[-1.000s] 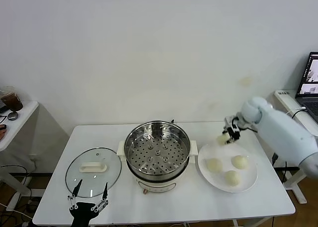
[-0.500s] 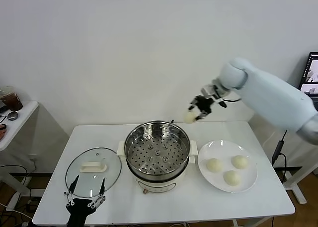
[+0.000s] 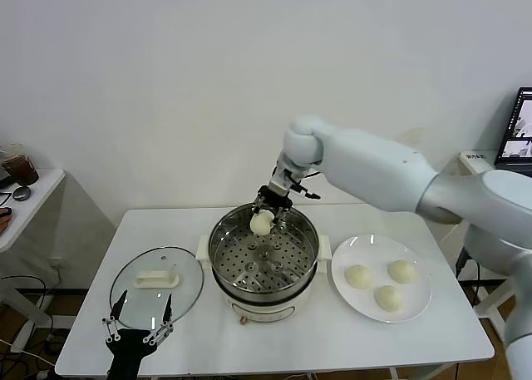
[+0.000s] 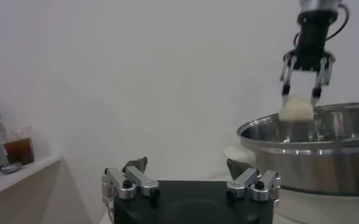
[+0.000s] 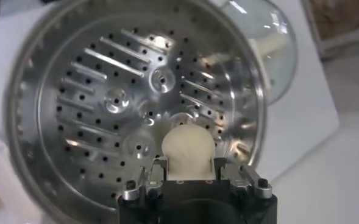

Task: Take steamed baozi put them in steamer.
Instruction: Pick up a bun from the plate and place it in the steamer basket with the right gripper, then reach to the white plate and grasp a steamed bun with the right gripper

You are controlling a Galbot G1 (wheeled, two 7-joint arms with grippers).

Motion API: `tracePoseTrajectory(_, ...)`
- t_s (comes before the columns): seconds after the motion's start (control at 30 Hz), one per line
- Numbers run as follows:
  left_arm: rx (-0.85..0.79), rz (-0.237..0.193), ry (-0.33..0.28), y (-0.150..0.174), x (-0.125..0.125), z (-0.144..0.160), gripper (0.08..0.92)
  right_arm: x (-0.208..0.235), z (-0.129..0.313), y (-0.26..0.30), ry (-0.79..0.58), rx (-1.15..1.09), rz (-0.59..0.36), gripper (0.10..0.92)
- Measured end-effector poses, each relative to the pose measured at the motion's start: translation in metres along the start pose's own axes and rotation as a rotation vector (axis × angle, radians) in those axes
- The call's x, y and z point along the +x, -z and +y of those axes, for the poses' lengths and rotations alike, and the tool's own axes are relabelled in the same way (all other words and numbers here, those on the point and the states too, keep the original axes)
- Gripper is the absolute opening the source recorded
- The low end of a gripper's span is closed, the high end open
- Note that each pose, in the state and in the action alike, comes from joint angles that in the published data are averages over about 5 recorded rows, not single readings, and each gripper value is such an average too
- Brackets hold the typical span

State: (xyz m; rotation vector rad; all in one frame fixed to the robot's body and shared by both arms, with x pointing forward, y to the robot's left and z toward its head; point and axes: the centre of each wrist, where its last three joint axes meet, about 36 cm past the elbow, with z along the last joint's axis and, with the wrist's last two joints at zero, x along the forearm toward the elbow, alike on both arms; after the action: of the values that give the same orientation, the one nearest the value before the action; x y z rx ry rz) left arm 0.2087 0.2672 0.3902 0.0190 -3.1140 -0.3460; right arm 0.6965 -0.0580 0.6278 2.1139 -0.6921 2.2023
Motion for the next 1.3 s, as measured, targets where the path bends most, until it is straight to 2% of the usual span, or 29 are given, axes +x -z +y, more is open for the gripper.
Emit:
tracePoseTrajectory(0.47,0.0,0.0,0.004,0.0,0.0,0.0,0.823,-0.042,-0.017,0.002,0.054,0.265,0.067,0.515)
tracePoseTrajectory(0.6,0.0,-0.001,0.005,-0.001,0.0,0.0,0.823,-0.051,-0.019,0.003,0.056,0.301,0.066,0.598)
tracePoseTrajectory(0.8,-0.001,-0.004,0.006,0.0,-0.001,0.001,0.823,-0.052,-0.02,0.002,0.043,0.322,0.061,0.765)
tracePoseTrajectory(0.87,-0.001,-0.005,0.005,0.0,-0.001,0.001,0.823,-0.047,-0.02,0.001,0.034,0.317,0.058,0.803)
tracePoseTrajectory(1.07,-0.001,-0.016,0.001,0.002,-0.005,0.003,0.823,-0.009,-0.014,0.001,-0.007,0.24,0.069,0.822)
tracePoseTrajectory(1.3,0.001,-0.037,-0.003,0.007,-0.009,0.007,0.823,0.056,0.025,0.002,-0.035,-0.07,0.14,0.823)
